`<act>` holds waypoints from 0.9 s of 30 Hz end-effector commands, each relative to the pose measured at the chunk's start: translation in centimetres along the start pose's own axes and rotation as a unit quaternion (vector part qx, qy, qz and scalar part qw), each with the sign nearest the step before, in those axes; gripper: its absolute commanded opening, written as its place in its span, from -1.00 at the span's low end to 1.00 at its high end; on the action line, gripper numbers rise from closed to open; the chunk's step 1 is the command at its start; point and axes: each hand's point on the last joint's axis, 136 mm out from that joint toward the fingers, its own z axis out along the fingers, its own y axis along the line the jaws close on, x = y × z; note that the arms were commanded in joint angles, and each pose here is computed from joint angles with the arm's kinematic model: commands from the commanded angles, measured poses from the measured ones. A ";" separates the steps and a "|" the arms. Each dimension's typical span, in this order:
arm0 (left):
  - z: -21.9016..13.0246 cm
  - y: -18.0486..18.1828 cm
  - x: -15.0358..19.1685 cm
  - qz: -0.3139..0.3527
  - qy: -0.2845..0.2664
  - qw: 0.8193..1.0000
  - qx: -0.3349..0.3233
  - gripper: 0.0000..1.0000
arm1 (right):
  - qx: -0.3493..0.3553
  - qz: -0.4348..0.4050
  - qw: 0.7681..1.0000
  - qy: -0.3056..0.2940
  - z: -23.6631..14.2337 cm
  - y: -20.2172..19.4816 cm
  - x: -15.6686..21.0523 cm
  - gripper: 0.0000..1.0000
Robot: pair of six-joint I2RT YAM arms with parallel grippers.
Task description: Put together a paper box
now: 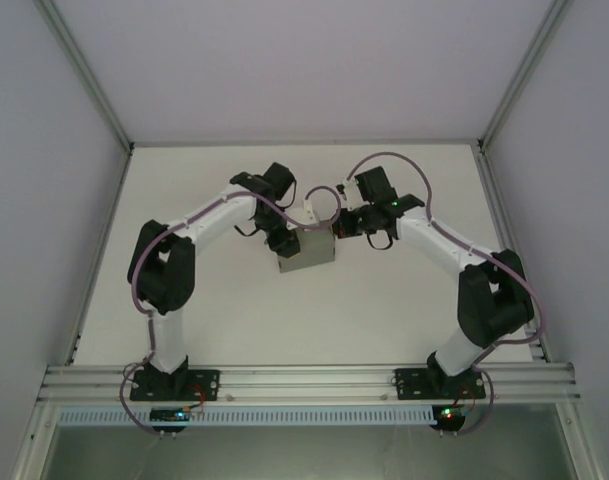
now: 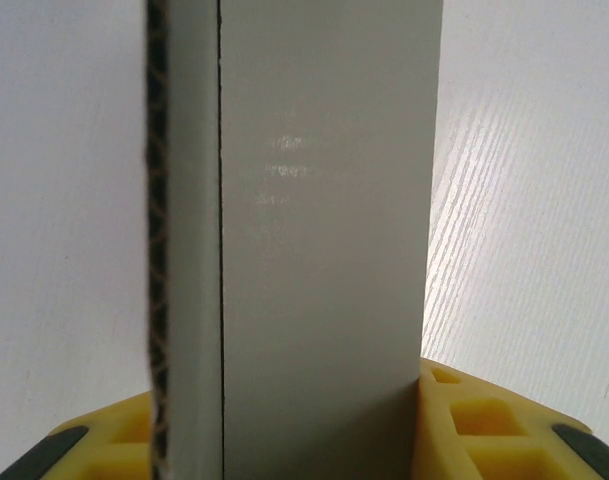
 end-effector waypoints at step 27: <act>-0.3 1.4 -1.8 -0.009 -0.015 0.999 -0.043 0.16 | 0.136 -0.097 0.983 -0.071 3.9 -2.2 7.0 -1.00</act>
